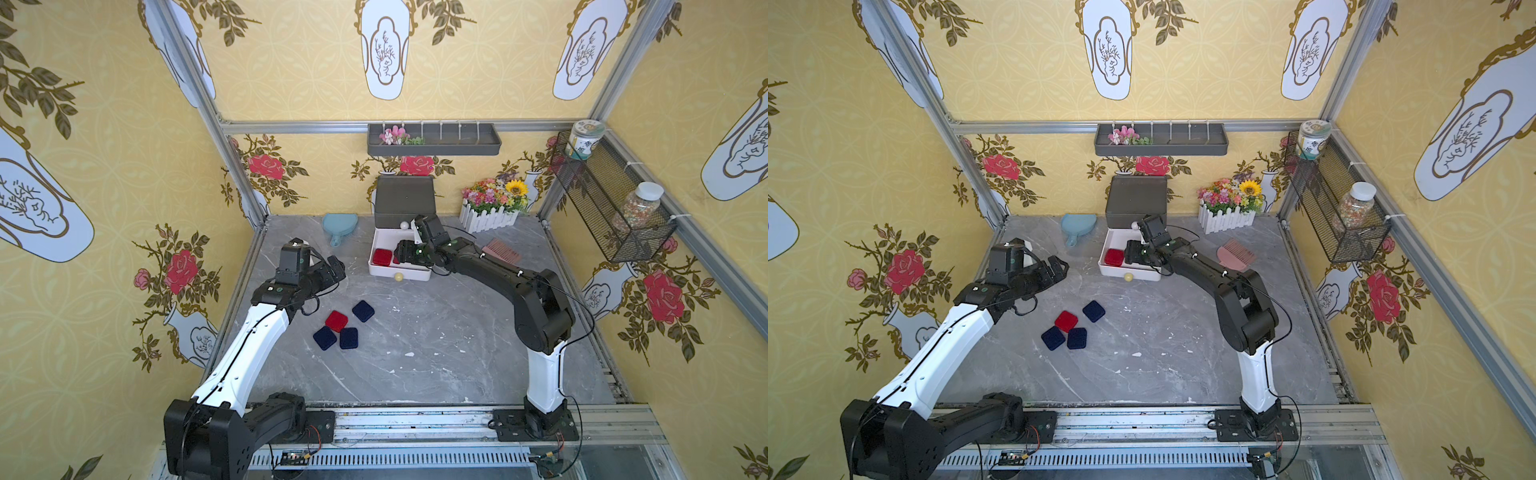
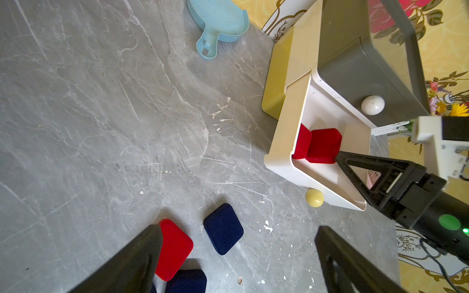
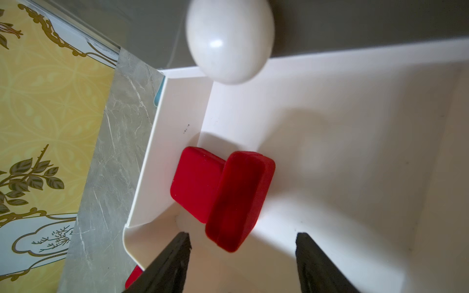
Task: Place the brooch boxes into the drawer by color
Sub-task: Place the brooch box in the drawer.
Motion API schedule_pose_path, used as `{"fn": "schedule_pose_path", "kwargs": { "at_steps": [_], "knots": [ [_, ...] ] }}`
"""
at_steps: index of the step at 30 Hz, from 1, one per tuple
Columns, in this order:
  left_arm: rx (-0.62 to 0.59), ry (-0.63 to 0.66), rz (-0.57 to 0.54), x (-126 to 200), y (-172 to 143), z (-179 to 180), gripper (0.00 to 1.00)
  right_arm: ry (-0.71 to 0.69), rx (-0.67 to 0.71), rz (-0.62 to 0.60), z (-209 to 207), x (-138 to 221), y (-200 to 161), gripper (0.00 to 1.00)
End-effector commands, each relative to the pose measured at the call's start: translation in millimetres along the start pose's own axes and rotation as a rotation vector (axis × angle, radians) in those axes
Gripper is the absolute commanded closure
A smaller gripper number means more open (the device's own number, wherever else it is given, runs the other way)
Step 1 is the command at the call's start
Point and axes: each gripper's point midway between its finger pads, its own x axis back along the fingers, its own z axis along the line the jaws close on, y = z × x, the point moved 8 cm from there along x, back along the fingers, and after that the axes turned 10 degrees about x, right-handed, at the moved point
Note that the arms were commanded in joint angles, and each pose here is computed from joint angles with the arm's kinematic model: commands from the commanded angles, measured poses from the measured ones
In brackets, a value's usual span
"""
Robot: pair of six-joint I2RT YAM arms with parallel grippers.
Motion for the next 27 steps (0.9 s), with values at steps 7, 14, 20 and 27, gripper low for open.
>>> {"fn": "schedule_pose_path", "kwargs": {
  "at_steps": [7, 14, 20, 27],
  "knots": [
    [0.000, -0.031, -0.007, 2.8, 0.1, -2.2, 0.00, -0.008, 0.128, -0.072, 27.8, 19.6, 12.9, 0.61],
    [0.003, -0.034, -0.012, 5.8, -1.1, -1.3, 0.00, 0.012, 0.116, -0.056, 29.9, -2.4, 13.9, 1.00],
    [0.001, -0.025, -0.013, 6.9, -1.6, 0.4, 0.00, -0.012, 0.112, -0.045, 25.9, -15.4, 18.1, 1.00],
    [-0.005, -0.013, -0.011, 5.0, -3.2, 2.8, 0.00, -0.069, 0.100, -0.003, 8.8, -18.2, -0.8, 1.00]
  ]
}}
